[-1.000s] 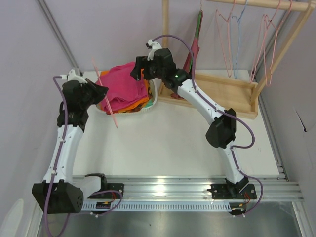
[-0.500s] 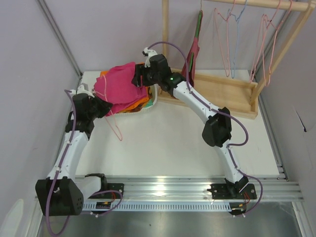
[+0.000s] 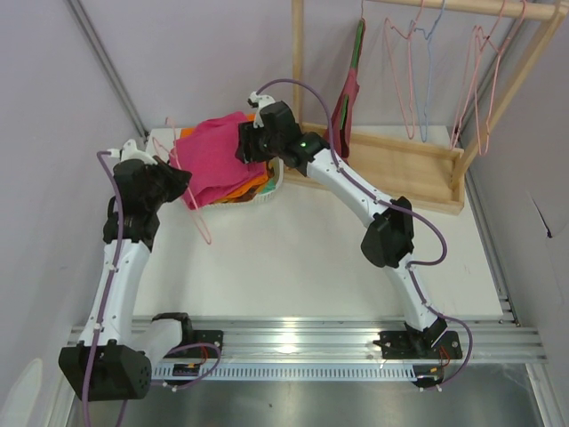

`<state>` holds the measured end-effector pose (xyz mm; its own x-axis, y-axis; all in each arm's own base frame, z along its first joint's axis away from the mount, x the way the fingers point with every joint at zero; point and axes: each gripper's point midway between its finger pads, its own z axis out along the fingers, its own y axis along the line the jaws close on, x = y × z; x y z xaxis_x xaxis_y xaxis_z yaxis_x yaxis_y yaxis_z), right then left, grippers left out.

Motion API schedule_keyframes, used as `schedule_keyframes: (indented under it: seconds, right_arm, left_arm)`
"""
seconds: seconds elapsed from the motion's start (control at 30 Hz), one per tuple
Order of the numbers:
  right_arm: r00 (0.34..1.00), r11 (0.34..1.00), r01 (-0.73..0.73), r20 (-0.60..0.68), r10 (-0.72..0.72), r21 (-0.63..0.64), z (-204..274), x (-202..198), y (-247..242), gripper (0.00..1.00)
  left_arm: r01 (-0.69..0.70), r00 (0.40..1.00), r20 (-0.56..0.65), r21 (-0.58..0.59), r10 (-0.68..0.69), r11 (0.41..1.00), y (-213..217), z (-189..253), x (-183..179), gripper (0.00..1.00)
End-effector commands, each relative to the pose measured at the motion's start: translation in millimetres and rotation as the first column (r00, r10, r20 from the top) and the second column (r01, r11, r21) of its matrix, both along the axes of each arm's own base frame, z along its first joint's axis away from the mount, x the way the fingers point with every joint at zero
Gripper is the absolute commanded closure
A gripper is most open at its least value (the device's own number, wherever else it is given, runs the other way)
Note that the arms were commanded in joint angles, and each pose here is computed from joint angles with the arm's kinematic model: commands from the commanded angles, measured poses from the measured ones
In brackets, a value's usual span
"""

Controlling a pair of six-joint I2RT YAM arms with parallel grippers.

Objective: Remove the trousers from the hanger

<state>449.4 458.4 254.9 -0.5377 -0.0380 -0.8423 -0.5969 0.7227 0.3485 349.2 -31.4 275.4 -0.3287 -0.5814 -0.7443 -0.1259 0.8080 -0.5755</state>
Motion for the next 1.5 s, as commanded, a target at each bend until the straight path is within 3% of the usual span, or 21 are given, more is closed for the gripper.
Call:
schedule_keyframes:
  seconds: [0.0, 1.0, 1.2, 1.47]
  right_arm:
    - [0.998, 0.998, 0.058, -0.003, -0.058, -0.014, 11.6, -0.6, -8.6, 0.42]
    - [0.986, 0.996, 0.094, -0.139, -0.092, 0.005, -26.0, -1.2, 4.7, 0.39]
    - [0.983, 0.996, 0.089, -0.161, -0.087, 0.009, -33.6, -1.9, 9.1, 0.32]
    - [0.982, 0.994, 0.077, -0.178, -0.063, 0.073, -38.2, 2.0, 24.1, 0.40]
  left_arm:
    - [-0.005, 0.999, 0.038, 0.023, 0.004, 1.000, 4.6, 14.8, -2.2, 1.00]
    - [0.004, 1.000, 0.018, 0.025, -0.005, 1.000, 7.0, 3.4, -0.6, 1.00]
    - [0.002, 1.000, 0.014, 0.027, -0.002, 1.000, 7.7, 2.2, 0.1, 1.00]
    - [-0.001, 1.000, 0.014, 0.035, 0.001, 0.999, 9.2, 2.1, -0.1, 1.00]
